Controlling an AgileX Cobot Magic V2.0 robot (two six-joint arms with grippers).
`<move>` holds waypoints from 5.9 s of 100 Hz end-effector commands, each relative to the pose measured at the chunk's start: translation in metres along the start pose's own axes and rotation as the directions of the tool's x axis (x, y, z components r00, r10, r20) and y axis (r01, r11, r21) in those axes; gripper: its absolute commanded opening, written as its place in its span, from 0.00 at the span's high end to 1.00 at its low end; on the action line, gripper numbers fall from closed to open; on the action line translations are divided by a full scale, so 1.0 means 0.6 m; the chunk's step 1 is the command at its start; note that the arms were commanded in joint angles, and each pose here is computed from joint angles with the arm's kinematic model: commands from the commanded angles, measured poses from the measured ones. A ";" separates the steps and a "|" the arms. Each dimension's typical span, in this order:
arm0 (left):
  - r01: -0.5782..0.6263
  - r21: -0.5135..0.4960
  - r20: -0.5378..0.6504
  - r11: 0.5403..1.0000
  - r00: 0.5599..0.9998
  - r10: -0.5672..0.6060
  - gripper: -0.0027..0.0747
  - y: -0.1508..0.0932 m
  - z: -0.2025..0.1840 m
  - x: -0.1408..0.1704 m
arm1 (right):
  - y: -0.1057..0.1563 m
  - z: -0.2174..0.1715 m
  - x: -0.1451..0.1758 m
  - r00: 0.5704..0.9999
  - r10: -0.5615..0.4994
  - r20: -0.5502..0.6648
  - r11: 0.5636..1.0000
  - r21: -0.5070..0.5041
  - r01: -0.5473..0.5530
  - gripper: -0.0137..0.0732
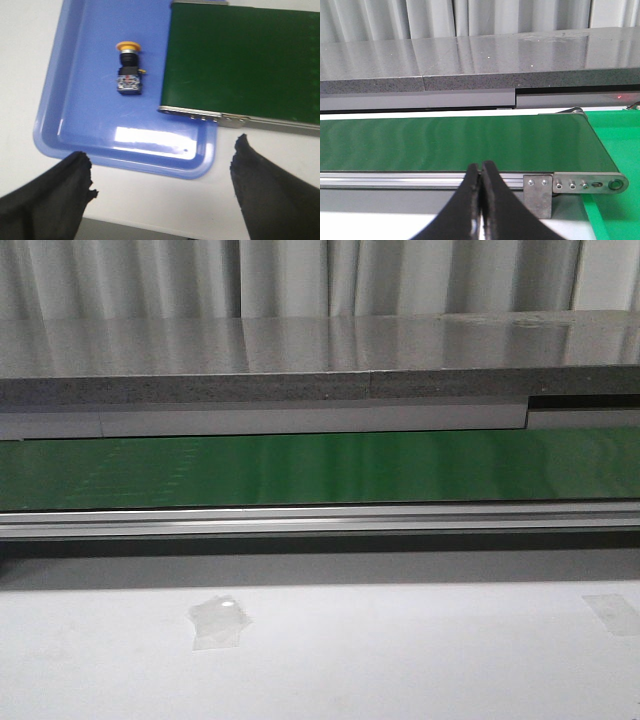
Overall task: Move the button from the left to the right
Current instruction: 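Close the left gripper around the yellow push-button's body, then lift the push-button with the left gripper and carry it over the belt, then set the push-button on the green belt and open the left gripper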
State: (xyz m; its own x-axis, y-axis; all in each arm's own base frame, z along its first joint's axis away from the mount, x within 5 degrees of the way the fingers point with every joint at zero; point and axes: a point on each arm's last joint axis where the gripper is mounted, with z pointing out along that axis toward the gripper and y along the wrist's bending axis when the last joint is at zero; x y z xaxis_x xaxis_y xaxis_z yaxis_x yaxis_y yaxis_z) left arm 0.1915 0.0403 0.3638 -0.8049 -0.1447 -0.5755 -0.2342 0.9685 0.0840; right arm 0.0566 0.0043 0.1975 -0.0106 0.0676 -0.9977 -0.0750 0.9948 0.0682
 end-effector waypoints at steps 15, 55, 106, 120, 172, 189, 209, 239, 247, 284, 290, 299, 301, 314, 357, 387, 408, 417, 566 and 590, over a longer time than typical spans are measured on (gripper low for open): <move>0.134 -0.075 0.021 0.988 0.991 -0.133 0.26 0.052 0.062 -0.042 | 0.001 -0.004 -0.022 0.994 -0.003 0.109 1.000 -0.007 0.004 0.92; 0.138 -0.071 -0.091 0.988 0.985 -0.145 0.26 0.065 0.213 -0.131 | 0.001 -0.004 -0.022 0.994 -0.003 0.109 1.000 -0.007 0.004 0.92; 0.125 -0.030 -0.221 0.992 0.967 -0.128 0.26 0.061 0.359 -0.170 | 0.001 -0.004 -0.022 0.994 -0.003 0.109 1.000 -0.007 0.004 0.92; 0.125 -0.027 -0.252 0.992 0.959 -0.127 0.26 0.059 0.387 -0.162 | 0.001 -0.004 -0.022 0.994 -0.003 0.109 1.000 -0.007 0.004 0.92; 0.132 -0.018 -0.272 0.991 0.953 -0.132 0.26 0.054 0.448 -0.147 | 0.001 -0.004 -0.022 0.994 -0.003 0.109 1.000 -0.007 0.004 0.92; 0.131 -0.018 -0.300 0.991 0.945 -0.130 0.26 0.053 0.472 -0.137 | 0.001 -0.004 -0.022 0.994 -0.003 0.109 1.000 -0.007 0.004 0.92; 0.130 -0.018 -0.336 0.991 0.933 -0.128 0.29 0.051 0.495 -0.124 | 0.001 -0.004 -0.022 0.994 -0.003 0.109 1.000 -0.007 0.004 0.92; 0.130 -0.019 -0.341 0.991 0.931 -0.128 0.92 0.051 0.494 -0.123 | 0.001 -0.004 -0.022 0.994 -0.003 0.109 1.000 -0.007 0.004 0.92; 0.128 -0.020 -0.344 0.992 0.930 -0.127 0.99 0.051 0.494 -0.123 | 0.001 -0.004 -0.022 0.994 -0.003 0.109 1.000 -0.007 0.004 0.92; 0.113 -0.033 -0.240 0.993 0.964 -0.117 0.99 0.059 0.413 -0.160 | 0.001 -0.004 -0.022 0.994 -0.003 0.109 1.000 -0.007 0.004 0.92; 0.112 -0.033 -0.207 0.993 0.971 -0.116 0.99 0.061 0.389 -0.169 | 0.001 -0.004 -0.022 0.994 -0.003 0.109 1.000 -0.007 0.004 0.92; 0.108 -0.025 -0.155 0.994 0.982 -0.111 0.99 0.062 0.348 -0.182 | 0.001 -0.004 -0.022 0.994 -0.003 0.109 1.000 -0.007 0.004 0.92; 0.111 -0.019 -0.143 0.994 0.983 -0.112 0.99 0.062 0.340 -0.184 | 0.001 -0.004 -0.022 0.994 -0.003 0.109 1.000 -0.007 0.004 0.92; 0.116 0.051 -0.108 0.992 0.988 -0.110 0.99 0.053 0.296 -0.192 | 0.001 -0.004 -0.022 0.994 -0.003 0.109 1.000 -0.007 0.004 0.92; -0.008 0.201 -0.157 0.980 0.987 0.040 0.99 -0.031 0.276 -0.188 | 0.001 -0.004 -0.022 0.994 -0.003 0.109 1.000 -0.007 0.004 0.92; -0.102 0.195 -0.148 0.976 0.980 0.132 0.99 -0.067 0.274 -0.187 | 0.001 -0.004 -0.022 0.994 -0.003 0.109 1.000 -0.007 0.004 0.92; -0.100 0.198 -0.199 0.975 0.970 0.140 0.99 -0.069 0.294 -0.178 | 0.001 -0.004 -0.022 0.994 -0.003 0.109 1.000 -0.007 0.004 0.92; -0.098 0.200 -0.216 0.975 0.966 0.142 0.99 -0.070 0.302 -0.172 | 0.001 -0.004 -0.022 0.994 -0.003 0.109 1.000 -0.007 0.004 0.92; -0.098 0.245 0.021 0.965 0.995 0.096 0.27 -0.067 0.189 -0.197 | 0.001 -0.004 -0.022 0.994 -0.003 0.109 1.000 -0.007 0.004 0.92; -0.109 0.243 0.206 0.964 0.977 0.058 0.27 -0.062 0.137 -0.173 | 0.001 -0.004 -0.022 0.994 -0.003 0.109 1.000 -0.007 0.004 0.92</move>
State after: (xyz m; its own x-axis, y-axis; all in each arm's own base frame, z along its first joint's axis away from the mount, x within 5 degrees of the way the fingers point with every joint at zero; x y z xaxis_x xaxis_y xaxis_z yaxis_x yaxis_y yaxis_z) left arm 0.3432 0.0395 0.3238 -0.8124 -0.0360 -0.5819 0.0005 0.9981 -0.0623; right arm 0.0566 0.0043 0.1975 -0.0106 0.0676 -0.9977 -0.0750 0.9948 0.0682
